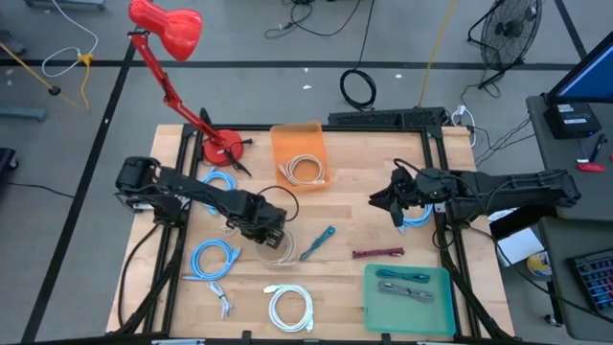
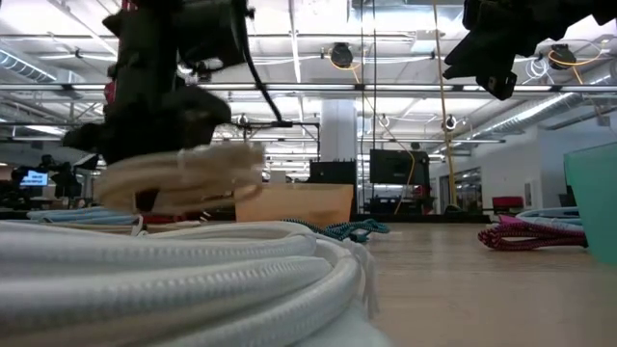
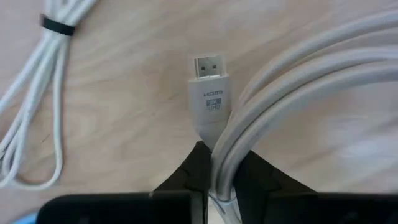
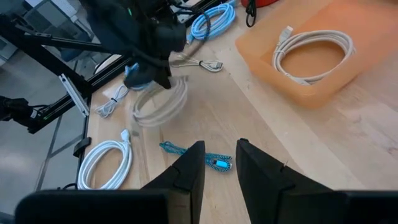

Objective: Pick & Place USB Port
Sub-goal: Put the light brown wire cable into the orange bin

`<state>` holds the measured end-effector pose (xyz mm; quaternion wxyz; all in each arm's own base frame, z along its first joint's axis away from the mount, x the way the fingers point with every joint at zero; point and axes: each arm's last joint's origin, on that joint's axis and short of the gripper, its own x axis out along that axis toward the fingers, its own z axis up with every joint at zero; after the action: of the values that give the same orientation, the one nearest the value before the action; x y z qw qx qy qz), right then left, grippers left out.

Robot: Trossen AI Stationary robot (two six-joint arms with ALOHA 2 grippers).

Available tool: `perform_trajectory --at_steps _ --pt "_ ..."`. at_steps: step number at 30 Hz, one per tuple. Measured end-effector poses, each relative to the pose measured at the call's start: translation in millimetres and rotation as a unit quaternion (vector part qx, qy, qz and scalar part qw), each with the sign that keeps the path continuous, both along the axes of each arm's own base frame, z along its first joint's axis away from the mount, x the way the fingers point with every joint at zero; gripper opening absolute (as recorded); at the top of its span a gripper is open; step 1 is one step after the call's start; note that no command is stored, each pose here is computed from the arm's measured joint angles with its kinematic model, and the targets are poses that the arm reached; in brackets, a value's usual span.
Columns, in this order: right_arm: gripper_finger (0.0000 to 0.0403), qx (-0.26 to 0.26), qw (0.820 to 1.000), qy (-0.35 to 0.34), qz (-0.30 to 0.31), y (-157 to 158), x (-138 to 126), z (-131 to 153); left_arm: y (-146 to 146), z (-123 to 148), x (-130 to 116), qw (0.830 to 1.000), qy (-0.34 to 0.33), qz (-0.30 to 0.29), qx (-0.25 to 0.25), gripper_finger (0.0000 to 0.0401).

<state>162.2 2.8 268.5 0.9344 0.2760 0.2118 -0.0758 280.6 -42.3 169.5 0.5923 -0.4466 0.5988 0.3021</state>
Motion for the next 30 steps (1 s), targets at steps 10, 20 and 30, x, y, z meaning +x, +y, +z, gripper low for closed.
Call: perform_trajectory --at_steps 10,20,30 --pt "0.0084 -0.003 1.0 -0.012 0.0 0 1 2 43 57 -9 0.969 -0.148 0.175 0.092 0.0043" --pt "0.0084 -0.004 1.0 -0.025 0.0 0 2 4 128 71 5 0.924 -0.282 0.234 0.11 0.0043" --pt "0.0084 -0.003 1.0 -0.025 -0.001 0 2 4 182 68 21 0.931 -0.25 0.238 0.119 0.0043"
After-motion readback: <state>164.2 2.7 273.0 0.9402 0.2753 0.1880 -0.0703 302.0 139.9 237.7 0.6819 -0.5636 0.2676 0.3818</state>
